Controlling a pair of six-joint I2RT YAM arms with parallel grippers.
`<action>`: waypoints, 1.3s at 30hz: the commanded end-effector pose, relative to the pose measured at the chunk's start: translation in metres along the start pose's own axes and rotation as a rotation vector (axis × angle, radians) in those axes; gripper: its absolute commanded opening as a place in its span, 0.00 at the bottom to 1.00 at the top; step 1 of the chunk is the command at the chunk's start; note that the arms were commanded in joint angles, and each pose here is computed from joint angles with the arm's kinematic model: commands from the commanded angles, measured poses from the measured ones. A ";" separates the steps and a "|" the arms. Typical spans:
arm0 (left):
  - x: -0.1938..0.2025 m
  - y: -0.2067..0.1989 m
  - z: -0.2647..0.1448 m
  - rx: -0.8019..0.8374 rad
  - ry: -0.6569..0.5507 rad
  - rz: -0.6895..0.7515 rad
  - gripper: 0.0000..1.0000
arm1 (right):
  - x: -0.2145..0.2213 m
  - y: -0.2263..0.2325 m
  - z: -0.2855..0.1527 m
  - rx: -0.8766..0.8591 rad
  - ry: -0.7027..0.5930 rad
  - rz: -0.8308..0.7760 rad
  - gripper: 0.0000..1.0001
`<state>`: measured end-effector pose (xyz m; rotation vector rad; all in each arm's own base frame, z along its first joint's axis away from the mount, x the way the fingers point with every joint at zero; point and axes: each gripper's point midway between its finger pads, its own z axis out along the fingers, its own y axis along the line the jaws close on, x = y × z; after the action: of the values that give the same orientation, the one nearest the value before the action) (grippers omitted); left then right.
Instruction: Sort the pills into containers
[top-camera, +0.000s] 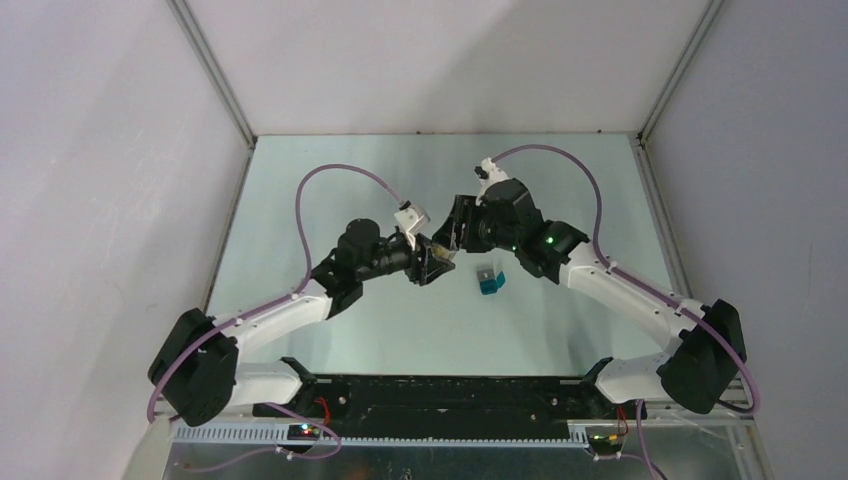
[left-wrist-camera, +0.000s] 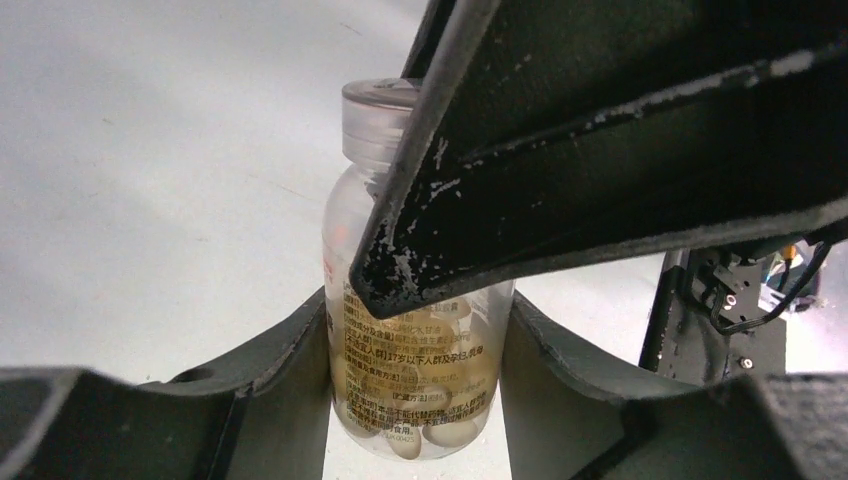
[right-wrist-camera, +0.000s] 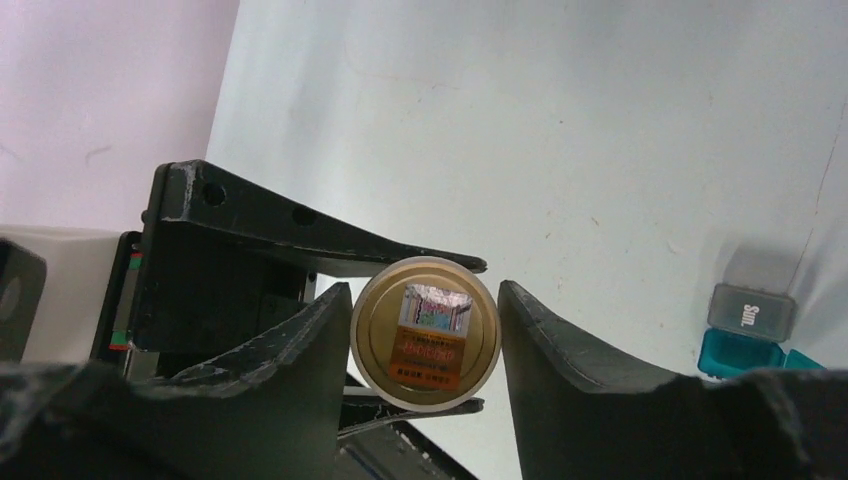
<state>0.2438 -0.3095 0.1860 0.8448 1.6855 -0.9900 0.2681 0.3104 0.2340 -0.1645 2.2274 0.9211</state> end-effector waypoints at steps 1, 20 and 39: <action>-0.025 0.000 0.001 -0.017 -0.080 -0.013 0.00 | -0.030 0.021 -0.003 -0.029 -0.187 0.074 0.53; -0.022 0.002 -0.002 -0.043 -0.075 -0.052 0.00 | -0.039 0.010 -0.024 -0.007 -0.332 0.158 0.60; -0.023 0.000 -0.005 -0.040 -0.067 -0.076 0.00 | -0.037 0.007 -0.032 -0.010 -0.301 0.083 0.66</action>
<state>0.2454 -0.3079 0.1867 0.7461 1.7462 -1.0161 0.2772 0.2900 0.2612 0.0925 2.0045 0.9010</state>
